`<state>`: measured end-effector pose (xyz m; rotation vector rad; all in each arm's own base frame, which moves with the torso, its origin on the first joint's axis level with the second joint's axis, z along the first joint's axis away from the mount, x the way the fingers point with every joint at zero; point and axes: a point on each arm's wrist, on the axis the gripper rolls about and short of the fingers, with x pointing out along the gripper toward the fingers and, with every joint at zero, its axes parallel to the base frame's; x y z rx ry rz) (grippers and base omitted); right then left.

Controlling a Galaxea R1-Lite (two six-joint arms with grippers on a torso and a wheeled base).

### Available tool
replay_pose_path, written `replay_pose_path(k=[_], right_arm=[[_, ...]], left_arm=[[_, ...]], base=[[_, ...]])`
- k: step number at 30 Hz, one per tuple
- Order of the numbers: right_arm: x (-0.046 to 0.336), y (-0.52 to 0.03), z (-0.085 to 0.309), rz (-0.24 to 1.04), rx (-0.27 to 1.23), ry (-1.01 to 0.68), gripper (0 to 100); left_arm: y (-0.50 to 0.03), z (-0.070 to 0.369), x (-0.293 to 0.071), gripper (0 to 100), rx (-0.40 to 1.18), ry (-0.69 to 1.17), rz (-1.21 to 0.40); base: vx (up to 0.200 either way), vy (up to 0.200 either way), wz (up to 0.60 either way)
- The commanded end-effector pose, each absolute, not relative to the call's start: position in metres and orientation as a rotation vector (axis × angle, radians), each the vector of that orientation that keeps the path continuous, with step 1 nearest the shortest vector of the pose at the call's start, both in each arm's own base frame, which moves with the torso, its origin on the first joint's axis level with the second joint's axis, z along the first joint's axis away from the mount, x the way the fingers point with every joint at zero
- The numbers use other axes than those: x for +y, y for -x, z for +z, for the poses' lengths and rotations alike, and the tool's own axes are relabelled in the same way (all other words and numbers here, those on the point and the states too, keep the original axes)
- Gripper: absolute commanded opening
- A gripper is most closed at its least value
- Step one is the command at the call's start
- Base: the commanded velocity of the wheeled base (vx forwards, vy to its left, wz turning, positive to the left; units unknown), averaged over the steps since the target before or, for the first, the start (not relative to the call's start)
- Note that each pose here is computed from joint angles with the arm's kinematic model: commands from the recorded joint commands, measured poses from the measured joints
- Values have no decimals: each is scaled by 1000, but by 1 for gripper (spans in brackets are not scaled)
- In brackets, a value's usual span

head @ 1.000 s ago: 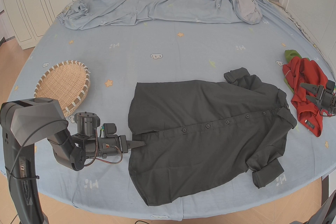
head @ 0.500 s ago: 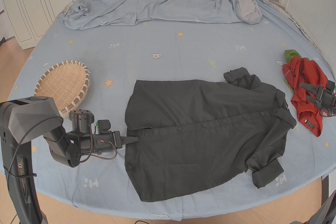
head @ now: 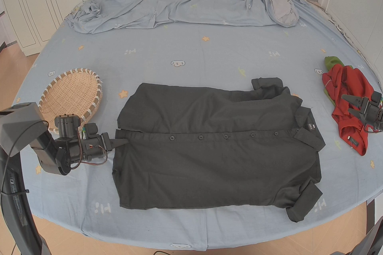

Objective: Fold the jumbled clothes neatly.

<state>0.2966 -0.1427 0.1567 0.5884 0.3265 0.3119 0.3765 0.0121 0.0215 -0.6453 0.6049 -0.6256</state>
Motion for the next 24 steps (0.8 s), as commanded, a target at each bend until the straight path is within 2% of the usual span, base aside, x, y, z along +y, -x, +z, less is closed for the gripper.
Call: replay_pose_path(k=[1, 7, 14, 24], right_arm=[[-141, -297, 156, 317, 330, -589, 100], [-141, -298, 156, 319, 330, -588, 100], [-141, -298, 156, 319, 330, -588, 100], [-137, -298, 153, 327, 343, -592, 100]], left_arm=[[-385, 45, 38, 0, 533, 632, -581], [-387, 57, 62, 0, 522, 615, -528], [-381, 56, 68, 0, 549, 597, -511], [-369, 38, 31, 0, 648, 600, -585]], base=[[0, 0, 0], [0, 0, 0], [0, 0, 0], [0, 0, 0]])
